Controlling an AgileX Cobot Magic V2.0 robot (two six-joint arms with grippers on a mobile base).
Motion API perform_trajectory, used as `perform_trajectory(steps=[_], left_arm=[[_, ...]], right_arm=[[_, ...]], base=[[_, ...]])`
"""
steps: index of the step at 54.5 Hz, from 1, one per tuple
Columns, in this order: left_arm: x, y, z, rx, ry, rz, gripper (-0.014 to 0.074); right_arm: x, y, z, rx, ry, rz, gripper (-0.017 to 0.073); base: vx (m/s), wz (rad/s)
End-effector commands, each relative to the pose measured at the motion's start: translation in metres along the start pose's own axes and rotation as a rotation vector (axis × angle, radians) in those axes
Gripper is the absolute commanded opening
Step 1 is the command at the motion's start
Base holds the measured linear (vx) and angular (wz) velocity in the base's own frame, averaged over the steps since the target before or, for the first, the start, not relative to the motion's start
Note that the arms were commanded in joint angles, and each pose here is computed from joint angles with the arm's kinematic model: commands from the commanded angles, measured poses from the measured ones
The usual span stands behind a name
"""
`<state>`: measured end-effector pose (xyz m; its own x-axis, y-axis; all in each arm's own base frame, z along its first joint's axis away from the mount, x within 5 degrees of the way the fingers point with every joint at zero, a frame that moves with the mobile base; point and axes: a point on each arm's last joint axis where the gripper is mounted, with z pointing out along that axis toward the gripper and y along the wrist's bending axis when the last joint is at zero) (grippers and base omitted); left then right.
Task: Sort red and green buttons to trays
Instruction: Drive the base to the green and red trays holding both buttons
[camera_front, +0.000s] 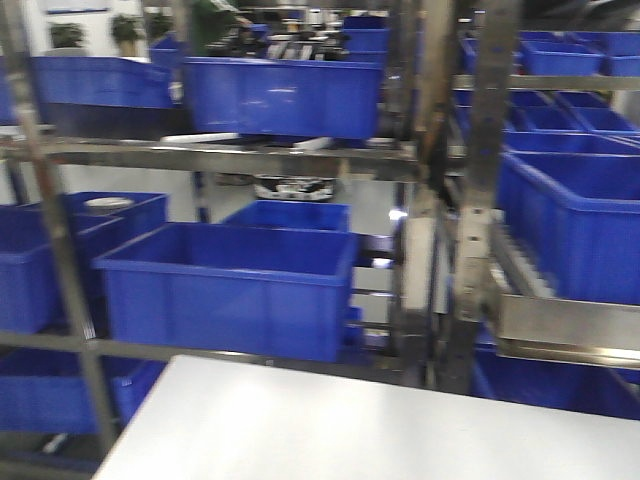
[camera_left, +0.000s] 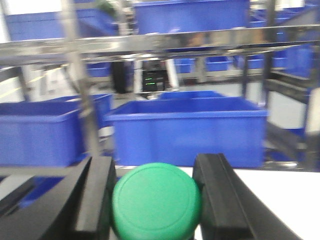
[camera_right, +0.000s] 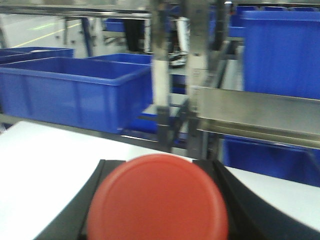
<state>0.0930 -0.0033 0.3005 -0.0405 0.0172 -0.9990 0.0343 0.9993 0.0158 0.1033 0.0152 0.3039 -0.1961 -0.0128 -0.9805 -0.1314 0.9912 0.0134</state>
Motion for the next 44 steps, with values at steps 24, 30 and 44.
perform_trajectory(steps=[24, 30, 44], left_arm=[[-0.0170, -0.0035, -0.0016, 0.041, -0.084, -0.009, 0.0003], [-0.0170, -0.0035, -0.0016, 0.041, -0.084, -0.009, 0.0003], [-0.0170, -0.0035, -0.0016, 0.041, -0.084, -0.009, 0.0003]], right_arm=[[-0.0183, 0.0022, -0.0031, -0.023, -0.107, -0.010, 0.0000], [-0.0183, 0.0022, -0.0031, -0.023, -0.107, -0.010, 0.0000], [-0.0183, 0.0022, -0.0031, -0.023, -0.107, -0.010, 0.0000]], base=[[-0.15, 0.74], [-0.16, 0.67], [-0.15, 0.64]])
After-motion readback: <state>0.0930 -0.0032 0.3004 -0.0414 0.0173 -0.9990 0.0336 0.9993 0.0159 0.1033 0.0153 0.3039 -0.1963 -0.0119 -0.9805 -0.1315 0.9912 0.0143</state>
